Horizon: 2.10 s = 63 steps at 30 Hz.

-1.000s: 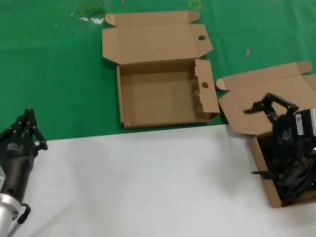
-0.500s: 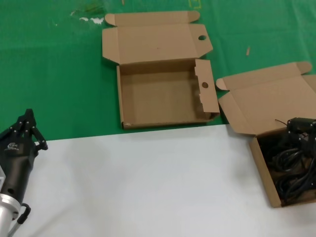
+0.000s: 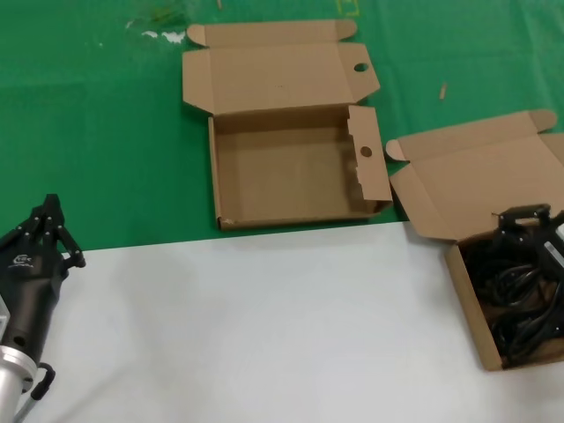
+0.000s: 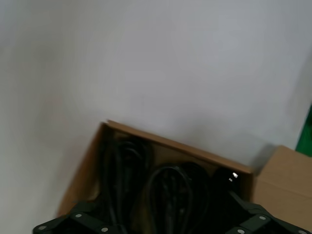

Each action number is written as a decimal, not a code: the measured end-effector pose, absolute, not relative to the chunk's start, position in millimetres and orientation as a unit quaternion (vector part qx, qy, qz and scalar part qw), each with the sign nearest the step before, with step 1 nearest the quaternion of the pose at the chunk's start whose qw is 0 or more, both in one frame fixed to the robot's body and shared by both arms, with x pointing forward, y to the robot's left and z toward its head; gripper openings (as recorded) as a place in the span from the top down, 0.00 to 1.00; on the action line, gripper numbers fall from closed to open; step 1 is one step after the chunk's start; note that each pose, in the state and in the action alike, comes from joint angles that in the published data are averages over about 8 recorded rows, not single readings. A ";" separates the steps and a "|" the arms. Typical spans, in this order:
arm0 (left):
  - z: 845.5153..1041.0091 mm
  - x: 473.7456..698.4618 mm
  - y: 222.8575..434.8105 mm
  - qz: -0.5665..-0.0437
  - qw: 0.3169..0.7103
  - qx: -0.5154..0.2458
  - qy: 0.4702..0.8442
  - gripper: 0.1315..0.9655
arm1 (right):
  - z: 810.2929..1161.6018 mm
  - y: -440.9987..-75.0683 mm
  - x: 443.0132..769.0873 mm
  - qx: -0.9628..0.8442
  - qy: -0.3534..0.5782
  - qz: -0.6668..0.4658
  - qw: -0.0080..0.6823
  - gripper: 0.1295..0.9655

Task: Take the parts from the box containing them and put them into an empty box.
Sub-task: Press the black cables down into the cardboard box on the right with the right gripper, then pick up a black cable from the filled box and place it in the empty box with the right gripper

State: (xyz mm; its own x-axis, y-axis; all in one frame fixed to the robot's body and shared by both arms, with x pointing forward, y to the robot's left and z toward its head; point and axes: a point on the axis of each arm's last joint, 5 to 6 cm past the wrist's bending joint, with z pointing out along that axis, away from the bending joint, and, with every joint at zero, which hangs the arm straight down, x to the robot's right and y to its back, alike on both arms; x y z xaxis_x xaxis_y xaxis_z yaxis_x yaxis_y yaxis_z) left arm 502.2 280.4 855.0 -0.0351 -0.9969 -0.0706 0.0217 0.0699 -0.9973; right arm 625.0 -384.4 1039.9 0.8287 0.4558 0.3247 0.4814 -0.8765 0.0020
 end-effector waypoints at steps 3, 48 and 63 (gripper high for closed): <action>855.0 502.2 280.4 -0.496 0.513 -0.468 0.521 0.99 | 1035.7 -385.8 632.3 -0.953 -0.248 -0.168 0.039 0.17; 855.0 502.2 280.4 -0.496 0.513 -0.468 0.521 0.99 | 1113.1 -353.3 611.7 -0.965 -0.166 -0.185 0.083 0.95; 855.0 502.2 280.4 -0.496 0.513 -0.468 0.521 0.99 | 1157.1 -254.0 642.6 -0.939 -0.151 -0.239 0.195 0.95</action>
